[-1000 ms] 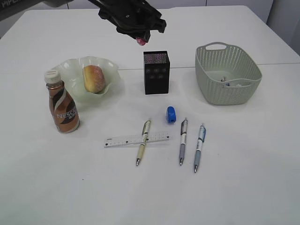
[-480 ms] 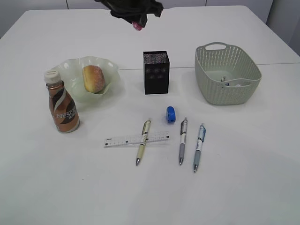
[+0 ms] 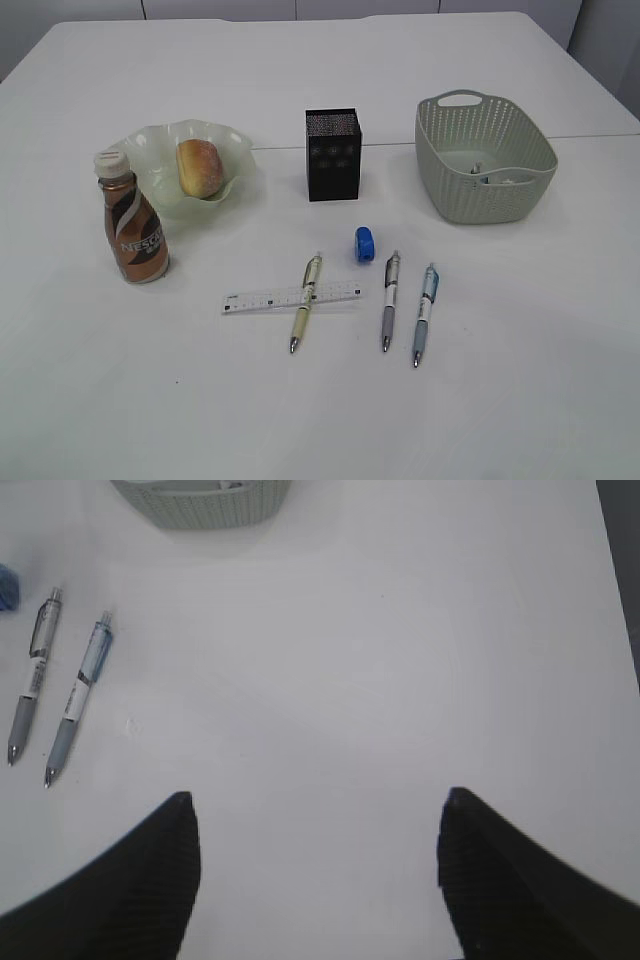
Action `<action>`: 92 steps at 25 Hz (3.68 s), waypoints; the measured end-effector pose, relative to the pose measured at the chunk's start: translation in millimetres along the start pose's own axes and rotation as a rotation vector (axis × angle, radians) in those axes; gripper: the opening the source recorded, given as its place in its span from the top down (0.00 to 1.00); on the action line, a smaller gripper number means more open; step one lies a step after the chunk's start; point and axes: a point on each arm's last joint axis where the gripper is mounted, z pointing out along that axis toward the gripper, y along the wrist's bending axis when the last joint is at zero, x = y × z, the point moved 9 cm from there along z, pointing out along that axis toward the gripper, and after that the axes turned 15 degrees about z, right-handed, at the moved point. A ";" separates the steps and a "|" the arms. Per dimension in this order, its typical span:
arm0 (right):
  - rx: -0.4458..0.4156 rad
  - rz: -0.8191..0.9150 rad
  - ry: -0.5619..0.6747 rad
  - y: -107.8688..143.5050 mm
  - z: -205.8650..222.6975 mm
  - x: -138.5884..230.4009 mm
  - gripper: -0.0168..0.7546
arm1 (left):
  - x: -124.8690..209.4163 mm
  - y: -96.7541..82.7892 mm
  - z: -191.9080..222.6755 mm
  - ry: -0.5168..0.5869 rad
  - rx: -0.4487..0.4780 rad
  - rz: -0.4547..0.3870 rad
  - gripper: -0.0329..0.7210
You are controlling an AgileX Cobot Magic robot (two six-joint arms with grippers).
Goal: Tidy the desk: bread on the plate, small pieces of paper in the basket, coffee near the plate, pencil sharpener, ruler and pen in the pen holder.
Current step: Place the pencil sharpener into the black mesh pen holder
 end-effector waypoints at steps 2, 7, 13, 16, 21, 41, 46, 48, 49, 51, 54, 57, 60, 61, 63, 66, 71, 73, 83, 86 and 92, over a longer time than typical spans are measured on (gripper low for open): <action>0.001 -0.001 -0.003 -0.1 0.0 -0.5 0.23 | -10.6 1.2 -0.9 -0.057 -0.006 0.000 0.73; 0.004 -0.004 -0.024 -0.7 0.0 -4.3 0.23 | -33.9 0.2 2.7 -0.237 -0.018 0.004 0.74; 0.020 -0.011 -0.037 -3.6 -0.1 -6.7 0.23 | -31.3 -9.7 15.8 -0.370 -0.011 0.013 0.74; 0.022 -0.012 -0.038 -4.0 -0.1 -6.9 0.23 | -26.1 -14.4 20.7 -0.409 -0.006 0.019 0.73; 0.025 -0.014 -0.046 -4.4 -0.2 -8.4 0.23 | -17.1 -21.9 26.2 -0.471 0.003 0.021 0.74; 0.028 -0.016 -0.054 -4.9 -0.3 -9.8 0.24 | 48.0 -8.4 59.3 -0.543 -0.031 -0.127 0.73; 0.028 -0.016 -0.054 -4.9 -0.3 -9.8 0.24 | 72.3 -14.9 78.9 -0.495 -0.024 -0.139 0.73; 0.028 -0.016 -0.054 -4.9 -0.3 -9.8 0.24 | 79.2 -13.3 83.6 -0.481 -0.030 -0.164 0.73; 0.028 -0.016 -0.054 -4.9 -0.3 -9.8 0.23 | 83.5 -11.4 86.3 -0.473 -0.034 -0.172 0.73; 0.028 -0.016 -0.054 -4.9 -0.3 -9.8 0.23 | 89.6 -7.8 90.0 -0.461 -0.043 -0.197 0.73; 0.028 -0.016 -0.054 -4.9 -0.3 -9.8 0.23 | 99.4 -3.4 95.8 -0.444 -0.054 -0.222 0.73; 0.028 -0.016 -0.054 -4.9 -0.3 -9.8 0.23 | 110.6 -1.9 102.3 -0.414 -0.056 -0.238 0.73; 0.027 -0.016 -0.056 -4.7 -0.3 -10.2 0.24 | 120.3 -5.1 107.6 -0.374 -0.048 -0.239 0.73; 0.027 -0.016 -0.056 -4.7 -0.3 -10.2 0.23 | 121.3 -5.8 108.0 -0.368 -0.045 -0.235 0.72; 0.026 -0.016 -0.057 -4.7 -0.3 -10.3 0.24 | 122.0 -6.2 108.3 -0.363 -0.044 -0.233 0.72; 0.026 -0.016 -0.058 -4.6 -0.3 -10.6 0.24 | 123.8 -7.0 109.4 -0.357 -0.041 -0.233 0.72; 0.023 -0.017 -0.064 -4.1 -0.4 -11.6 0.23 | 132.4 -9.7 114.4 -0.336 -0.033 -0.255 0.72; 0.022 -0.017 -0.066 -4.0 -0.4 -11.9 0.23 | 135.7 -11.1 116.1 -0.325 -0.030 -0.254 0.72; 0.021 -0.017 -0.070 -3.7 -0.4 -12.6 0.23 | 138.1 -20.9 133.5 -0.267 -0.001 -0.211 0.72; 0.021 -0.017 -0.070 -3.7 -0.4 -12.6 0.23 | 137.7 -25.2 134.9 -0.256 0.008 -0.203 0.72; 0.021 -0.017 -0.070 -3.7 -0.4 -12.6 0.23 | 140.2 -26.3 135.6 -0.239 0.011 -0.203 0.72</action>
